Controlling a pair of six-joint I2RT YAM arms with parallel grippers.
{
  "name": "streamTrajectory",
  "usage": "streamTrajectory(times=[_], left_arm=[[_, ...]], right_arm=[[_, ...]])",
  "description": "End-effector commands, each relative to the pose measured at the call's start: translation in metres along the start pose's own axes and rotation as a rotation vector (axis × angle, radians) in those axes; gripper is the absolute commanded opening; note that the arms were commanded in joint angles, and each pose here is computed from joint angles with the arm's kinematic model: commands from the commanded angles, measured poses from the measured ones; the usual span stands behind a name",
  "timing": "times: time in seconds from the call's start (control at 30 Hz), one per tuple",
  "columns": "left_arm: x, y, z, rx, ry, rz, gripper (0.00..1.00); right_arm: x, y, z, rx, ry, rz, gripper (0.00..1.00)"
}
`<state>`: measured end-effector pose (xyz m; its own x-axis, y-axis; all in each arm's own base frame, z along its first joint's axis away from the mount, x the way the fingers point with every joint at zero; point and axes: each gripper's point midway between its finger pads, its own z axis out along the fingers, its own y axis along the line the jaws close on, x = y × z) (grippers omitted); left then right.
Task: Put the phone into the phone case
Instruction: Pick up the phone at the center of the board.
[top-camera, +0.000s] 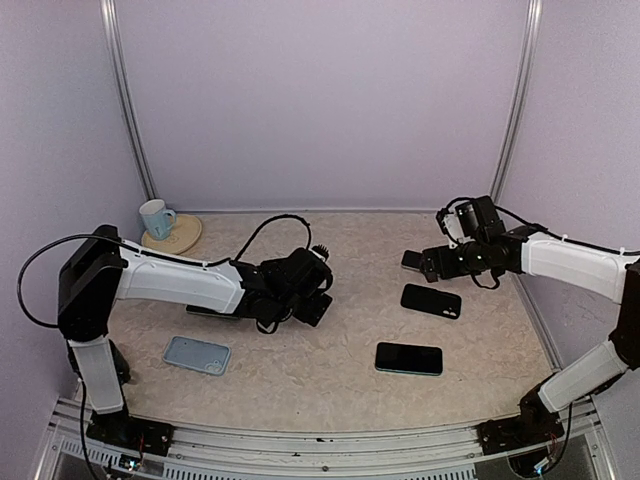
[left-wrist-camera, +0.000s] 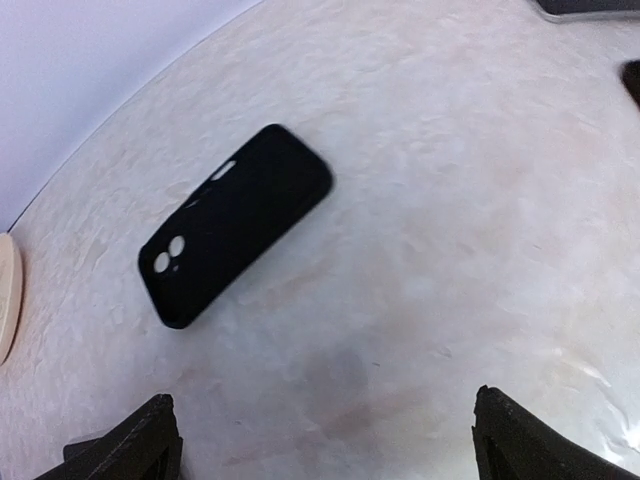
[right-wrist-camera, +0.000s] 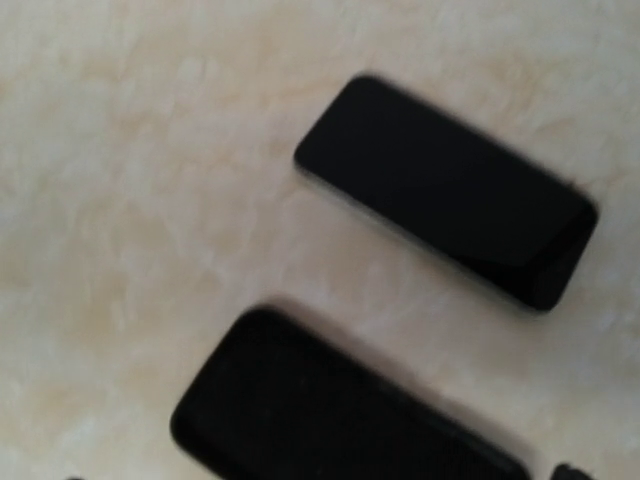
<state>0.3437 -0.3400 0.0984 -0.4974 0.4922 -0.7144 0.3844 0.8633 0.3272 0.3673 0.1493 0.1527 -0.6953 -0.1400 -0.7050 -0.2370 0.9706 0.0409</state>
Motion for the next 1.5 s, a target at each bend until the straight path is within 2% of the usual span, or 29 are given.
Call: streamTrajectory(times=[0.0,0.3,0.5,0.87,1.07,1.47], left_arm=[[-0.009,-0.032,-0.025,0.137,-0.057,0.047,0.99],[-0.022,-0.072,-0.048,0.282,-0.114,0.09,0.99],[-0.019,-0.092,-0.059,0.356,-0.127,0.123,0.99],[-0.04,-0.096,-0.045,0.309,-0.151,0.115,0.99],[-0.051,-0.082,-0.034,0.271,-0.158,0.062,0.99],[-0.052,-0.014,-0.006,0.103,-0.116,-0.125,0.99]], right_arm=[[0.022,0.019,-0.003,-0.079,0.053,-0.024,1.0],[0.02,-0.012,0.032,0.136,0.121,-0.043,1.0],[0.003,-0.028,0.057,0.165,0.126,0.015,1.0],[-0.009,-0.081,0.098,0.17,0.143,0.197,1.0],[-0.009,-0.107,0.111,0.167,0.159,0.302,1.0],[-0.003,-0.109,0.149,0.084,0.201,0.341,1.0]])
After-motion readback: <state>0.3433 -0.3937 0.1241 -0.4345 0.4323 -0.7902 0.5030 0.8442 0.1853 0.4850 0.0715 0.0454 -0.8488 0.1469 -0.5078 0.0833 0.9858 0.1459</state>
